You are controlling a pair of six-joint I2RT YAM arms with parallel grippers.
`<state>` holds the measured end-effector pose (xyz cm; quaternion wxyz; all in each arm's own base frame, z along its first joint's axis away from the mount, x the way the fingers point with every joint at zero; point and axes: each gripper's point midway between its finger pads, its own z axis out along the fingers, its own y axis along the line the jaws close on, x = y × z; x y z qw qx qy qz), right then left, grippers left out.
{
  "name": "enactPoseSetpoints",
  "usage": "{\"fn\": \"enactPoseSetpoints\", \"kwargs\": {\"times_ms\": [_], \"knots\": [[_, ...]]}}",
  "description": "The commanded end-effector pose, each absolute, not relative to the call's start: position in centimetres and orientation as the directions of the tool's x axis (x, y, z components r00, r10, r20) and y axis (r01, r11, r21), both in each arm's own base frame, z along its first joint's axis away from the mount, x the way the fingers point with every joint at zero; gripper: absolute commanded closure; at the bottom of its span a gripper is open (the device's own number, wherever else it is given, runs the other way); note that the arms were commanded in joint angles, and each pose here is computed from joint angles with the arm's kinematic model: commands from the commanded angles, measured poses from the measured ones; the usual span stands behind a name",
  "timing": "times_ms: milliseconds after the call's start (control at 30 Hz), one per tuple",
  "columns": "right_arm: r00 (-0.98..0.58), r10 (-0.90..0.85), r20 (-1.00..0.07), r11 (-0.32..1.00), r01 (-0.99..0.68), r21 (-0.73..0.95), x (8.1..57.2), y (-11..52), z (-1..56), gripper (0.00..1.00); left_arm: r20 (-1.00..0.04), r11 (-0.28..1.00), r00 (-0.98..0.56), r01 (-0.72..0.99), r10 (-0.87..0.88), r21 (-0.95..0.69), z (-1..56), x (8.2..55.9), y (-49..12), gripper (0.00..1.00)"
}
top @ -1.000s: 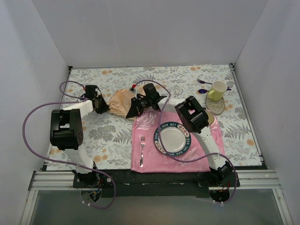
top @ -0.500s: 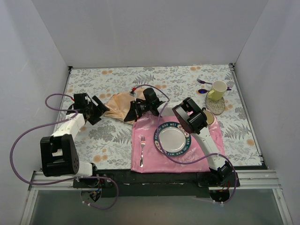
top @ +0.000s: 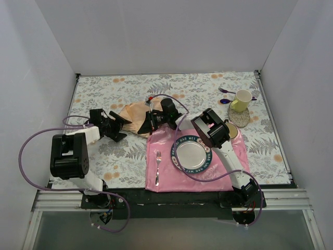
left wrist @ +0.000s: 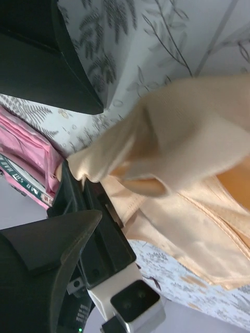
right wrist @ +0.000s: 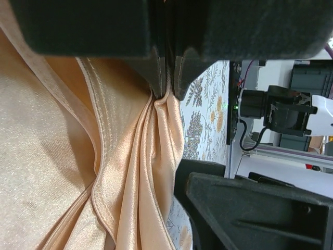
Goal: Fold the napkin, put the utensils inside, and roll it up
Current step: Roll the napkin with the utensil
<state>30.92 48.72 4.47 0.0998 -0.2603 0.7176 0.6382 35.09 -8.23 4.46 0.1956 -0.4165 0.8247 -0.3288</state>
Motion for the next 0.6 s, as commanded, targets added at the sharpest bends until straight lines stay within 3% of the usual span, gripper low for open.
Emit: {"fn": "enactPoseSetpoints", "kwargs": {"times_ms": [0,67,133,300,333,400,567], "knots": [[-0.844,-0.26,-0.469,0.034,-0.493,0.869,30.6,48.5,3.6,0.99,-0.063,0.444,-0.574,-0.555,-0.816,-0.704,3.4,37.2,-8.6,0.3],[-0.841,-0.261,-0.473,0.029,-0.497,0.867,30.6,48.5,3.8,0.99,-0.061,0.457,-0.578,-0.571,-0.814,-0.682,2.6,37.0,-8.5,0.38],[-0.837,-0.265,-0.48,0.024,-0.503,0.864,30.6,48.5,3.8,0.99,-0.076,0.473,-0.579,-0.575,-0.812,-0.668,1.9,36.8,-8.2,0.54],[-0.811,-0.308,-0.497,0.056,-0.536,0.842,30.7,48.1,2.7,0.99,-0.197,0.605,-0.641,-0.512,-0.742,-0.61,0.8,36.9,-7.0,0.77],[-0.805,-0.316,-0.502,0.076,-0.549,0.832,30.8,48.0,2.3,0.99,-0.206,0.613,-0.646,-0.503,-0.735,-0.609,0.9,36.9,-6.9,0.89],[-0.761,-0.362,-0.538,0.108,-0.607,0.787,31.0,47.7,2.0,0.99,-0.207,0.618,-0.655,-0.492,-0.727,-0.613,1.1,36.7,-7.1,1.0],[-0.662,-0.444,-0.604,0.236,-0.737,0.633,32.4,47.7,2.0,0.94,-0.16,0.596,-0.662,-0.511,-0.733,-0.62,1.2,35.9,-7.7,1.0]]}}
